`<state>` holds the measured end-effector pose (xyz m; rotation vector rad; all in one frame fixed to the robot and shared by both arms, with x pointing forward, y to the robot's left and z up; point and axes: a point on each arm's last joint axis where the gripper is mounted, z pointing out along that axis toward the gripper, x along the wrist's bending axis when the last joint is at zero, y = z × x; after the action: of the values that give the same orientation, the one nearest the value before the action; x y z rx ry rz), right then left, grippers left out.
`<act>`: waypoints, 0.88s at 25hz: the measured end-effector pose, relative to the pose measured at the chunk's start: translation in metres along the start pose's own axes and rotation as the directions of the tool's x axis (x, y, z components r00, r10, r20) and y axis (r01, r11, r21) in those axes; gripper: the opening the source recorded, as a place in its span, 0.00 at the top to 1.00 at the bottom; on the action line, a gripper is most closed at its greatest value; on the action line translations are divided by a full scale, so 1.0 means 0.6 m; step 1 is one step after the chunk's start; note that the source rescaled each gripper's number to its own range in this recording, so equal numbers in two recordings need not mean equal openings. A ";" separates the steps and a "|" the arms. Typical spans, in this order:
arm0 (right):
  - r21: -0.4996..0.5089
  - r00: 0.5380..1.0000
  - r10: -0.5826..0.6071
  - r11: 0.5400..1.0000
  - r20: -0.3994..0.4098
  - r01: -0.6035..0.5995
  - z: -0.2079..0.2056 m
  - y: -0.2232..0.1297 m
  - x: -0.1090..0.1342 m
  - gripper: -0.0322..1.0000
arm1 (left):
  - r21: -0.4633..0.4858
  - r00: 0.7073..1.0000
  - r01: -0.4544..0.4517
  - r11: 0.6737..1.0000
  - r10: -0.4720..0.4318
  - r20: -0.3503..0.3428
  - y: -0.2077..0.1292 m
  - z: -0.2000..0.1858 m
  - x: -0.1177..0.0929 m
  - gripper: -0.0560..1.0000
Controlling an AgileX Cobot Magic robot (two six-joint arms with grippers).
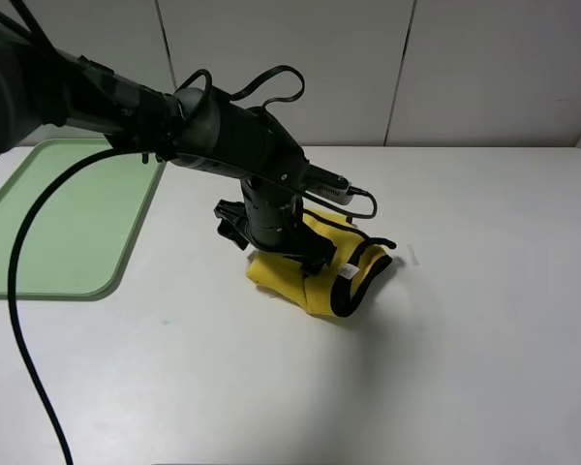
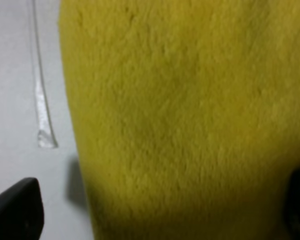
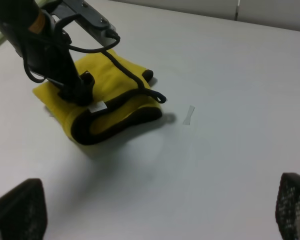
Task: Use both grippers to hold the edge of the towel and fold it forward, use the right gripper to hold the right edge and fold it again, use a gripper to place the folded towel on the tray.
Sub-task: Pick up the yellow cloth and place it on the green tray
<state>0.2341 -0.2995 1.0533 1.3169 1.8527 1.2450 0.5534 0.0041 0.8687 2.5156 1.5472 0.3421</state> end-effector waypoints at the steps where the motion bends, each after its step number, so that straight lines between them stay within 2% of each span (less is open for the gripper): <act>1: 0.000 1.000 0.000 1.000 0.000 0.000 0.000 0.000 0.000 0.00 | -0.006 1.000 0.008 1.000 -0.008 0.011 0.001 0.002 -0.001 0.05; 5: 0.000 1.000 0.000 1.000 0.000 0.000 0.000 0.000 0.000 0.00 | -0.026 0.999 0.023 0.999 -0.022 0.045 0.004 0.006 -0.007 0.16; 7: 0.000 1.000 0.000 1.000 0.000 0.000 0.000 0.000 0.000 0.00 | -0.034 0.998 0.028 0.999 -0.026 0.057 0.005 0.007 -0.009 0.25; 9: 0.000 1.000 0.000 1.000 0.000 0.000 0.000 0.000 0.000 0.00 | -0.040 0.997 0.033 0.999 -0.030 0.069 0.005 0.008 -0.013 0.36; 15: 0.000 1.000 0.000 1.000 0.000 0.000 0.000 0.000 0.000 0.00 | -0.054 0.996 0.040 0.998 -0.035 0.085 0.006 0.009 -0.017 0.82; 22: 0.000 1.000 0.000 1.000 0.000 0.000 0.000 0.000 0.000 0.00 | -0.043 0.996 0.039 0.998 -0.036 0.076 0.005 0.006 -0.012 0.82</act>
<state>0.2341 -0.2995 1.0533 1.3169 1.8527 1.2450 0.5540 -0.0038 0.8656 2.4339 1.5392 0.2700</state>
